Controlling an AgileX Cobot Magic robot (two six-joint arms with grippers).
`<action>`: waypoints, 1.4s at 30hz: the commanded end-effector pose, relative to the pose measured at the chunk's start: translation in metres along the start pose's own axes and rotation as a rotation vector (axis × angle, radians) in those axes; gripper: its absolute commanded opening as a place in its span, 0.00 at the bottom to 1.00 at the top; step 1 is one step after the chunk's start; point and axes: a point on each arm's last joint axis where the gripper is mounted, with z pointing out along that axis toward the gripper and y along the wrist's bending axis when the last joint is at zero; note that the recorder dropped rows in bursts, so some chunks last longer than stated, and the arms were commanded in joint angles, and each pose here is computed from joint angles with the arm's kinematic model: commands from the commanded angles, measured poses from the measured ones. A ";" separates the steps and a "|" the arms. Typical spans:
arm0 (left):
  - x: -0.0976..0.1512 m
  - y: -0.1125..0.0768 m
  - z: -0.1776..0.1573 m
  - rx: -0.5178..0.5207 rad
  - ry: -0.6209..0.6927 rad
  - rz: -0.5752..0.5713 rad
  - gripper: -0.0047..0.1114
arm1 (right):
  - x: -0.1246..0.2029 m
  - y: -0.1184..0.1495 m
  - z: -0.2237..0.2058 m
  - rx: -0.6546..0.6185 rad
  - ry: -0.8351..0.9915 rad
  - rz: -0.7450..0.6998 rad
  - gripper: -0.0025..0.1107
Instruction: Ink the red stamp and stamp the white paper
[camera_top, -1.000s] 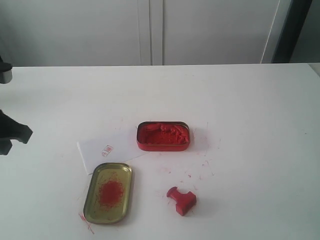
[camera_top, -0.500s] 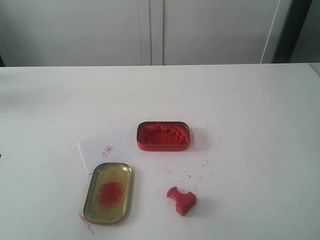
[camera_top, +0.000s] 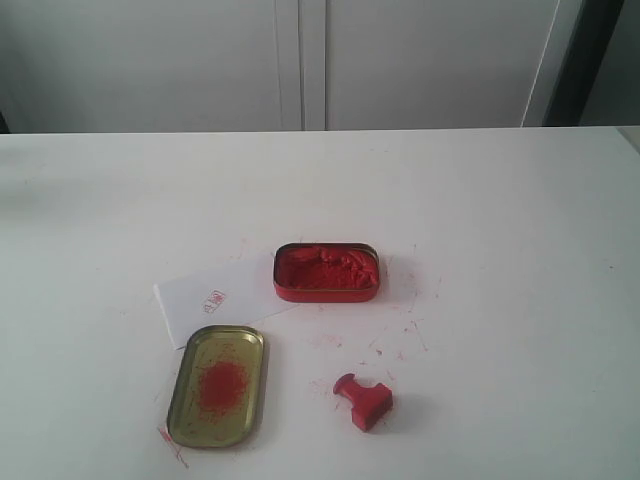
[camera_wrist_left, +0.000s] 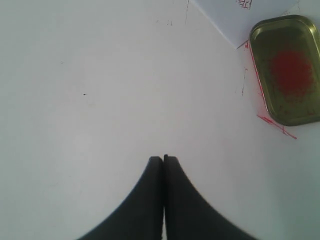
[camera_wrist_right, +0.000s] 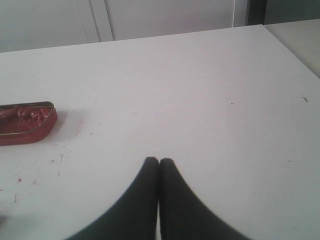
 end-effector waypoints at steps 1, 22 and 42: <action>0.003 0.000 0.000 0.005 0.010 -0.002 0.04 | 0.000 0.000 0.000 -0.002 -0.015 0.000 0.02; 0.042 0.015 -0.016 -0.093 -0.165 -0.170 0.04 | 0.000 0.000 0.000 -0.002 -0.015 0.000 0.02; 0.138 0.012 0.057 -0.184 -0.522 -0.150 0.04 | 0.000 0.000 0.000 -0.002 -0.015 0.000 0.02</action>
